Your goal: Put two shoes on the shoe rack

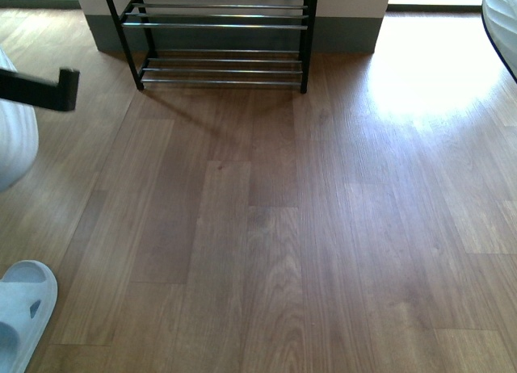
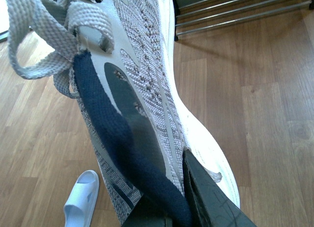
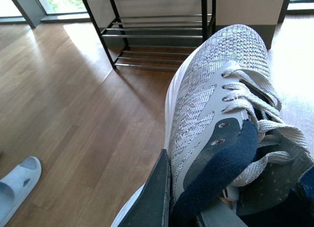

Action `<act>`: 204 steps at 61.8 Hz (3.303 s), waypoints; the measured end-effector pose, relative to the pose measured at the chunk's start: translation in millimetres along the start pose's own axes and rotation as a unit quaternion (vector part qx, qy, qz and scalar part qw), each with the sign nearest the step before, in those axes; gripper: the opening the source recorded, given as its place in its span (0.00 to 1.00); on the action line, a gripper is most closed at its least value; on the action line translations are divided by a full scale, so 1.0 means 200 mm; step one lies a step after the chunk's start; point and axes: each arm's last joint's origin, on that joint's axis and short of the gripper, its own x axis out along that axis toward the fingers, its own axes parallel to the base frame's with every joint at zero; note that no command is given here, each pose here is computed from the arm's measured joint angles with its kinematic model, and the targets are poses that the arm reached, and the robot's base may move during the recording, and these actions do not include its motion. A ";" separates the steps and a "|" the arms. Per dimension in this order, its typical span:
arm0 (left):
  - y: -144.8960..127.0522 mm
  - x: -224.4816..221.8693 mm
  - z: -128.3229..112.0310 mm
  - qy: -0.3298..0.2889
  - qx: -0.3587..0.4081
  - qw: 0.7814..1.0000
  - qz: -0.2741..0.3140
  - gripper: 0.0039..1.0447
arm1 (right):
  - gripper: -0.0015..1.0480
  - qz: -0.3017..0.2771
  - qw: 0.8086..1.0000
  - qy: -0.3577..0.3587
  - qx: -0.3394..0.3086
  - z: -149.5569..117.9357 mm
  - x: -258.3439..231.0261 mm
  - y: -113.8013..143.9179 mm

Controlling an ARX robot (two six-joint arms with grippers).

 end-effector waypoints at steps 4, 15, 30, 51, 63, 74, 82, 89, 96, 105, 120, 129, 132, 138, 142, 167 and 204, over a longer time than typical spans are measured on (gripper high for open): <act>0.00 0.00 0.00 0.000 0.001 1.000 0.000 0.01 | 0.01 0.000 1.000 0.000 0.000 0.00 0.00 0.00; 0.00 0.00 0.00 0.000 0.002 1.000 0.003 0.01 | 0.01 0.000 1.000 0.000 0.000 0.00 0.00 0.00; 0.00 0.00 0.00 0.000 0.002 1.000 0.003 0.01 | 0.01 0.000 1.000 0.000 0.000 0.00 0.00 0.00; 0.00 0.00 0.00 0.000 0.002 1.000 0.003 0.01 | 0.01 0.000 1.000 0.000 0.000 0.00 0.00 0.00; 0.00 0.00 0.00 0.000 0.003 1.000 0.003 0.01 | 0.01 0.000 1.000 0.000 0.000 0.00 0.00 0.00; 0.00 0.00 0.00 0.000 0.003 1.000 -0.001 0.01 | 0.01 -0.003 1.000 0.000 0.000 0.00 0.00 0.00; 0.00 0.00 0.00 0.000 0.003 1.000 -0.004 0.01 | 0.01 -0.005 1.000 0.000 0.000 0.00 0.00 0.00; 0.00 0.00 0.00 0.000 0.003 1.000 0.000 0.01 | 0.01 -0.004 1.000 0.000 0.000 0.00 0.00 0.00; 0.00 0.00 0.00 0.000 0.003 1.000 -0.001 0.01 | 0.01 -0.001 1.000 0.000 0.000 0.00 0.00 0.00; 0.01 0.01 0.00 0.002 0.002 1.000 0.010 0.01 | 0.01 0.004 1.000 0.001 0.000 0.00 0.00 0.00; 0.01 0.01 0.00 0.001 0.002 1.000 0.007 0.01 | 0.01 0.001 1.000 0.001 0.000 0.00 0.00 0.00; 0.00 0.00 0.00 0.001 0.003 1.000 0.002 0.01 | 0.01 0.000 1.000 0.001 0.000 0.00 0.00 0.00; 0.00 0.00 0.00 0.001 0.003 1.000 0.002 0.01 | 0.01 0.000 1.000 0.001 0.000 0.00 0.00 0.00; 0.00 0.00 0.00 0.001 0.003 1.000 0.003 0.01 | 0.01 0.000 1.000 0.001 0.000 0.00 0.00 0.00; 0.00 0.00 0.00 0.001 0.003 1.000 0.003 0.01 | 0.01 0.000 1.000 0.001 0.000 0.00 0.00 0.00; 0.00 0.00 0.00 0.001 0.003 1.000 0.004 0.01 | 0.01 0.000 1.000 0.001 0.000 0.00 0.00 0.00; 0.00 0.00 0.00 0.001 0.003 1.000 0.005 0.01 | 0.01 0.062 0.998 -0.006 0.012 0.08 0.14 0.07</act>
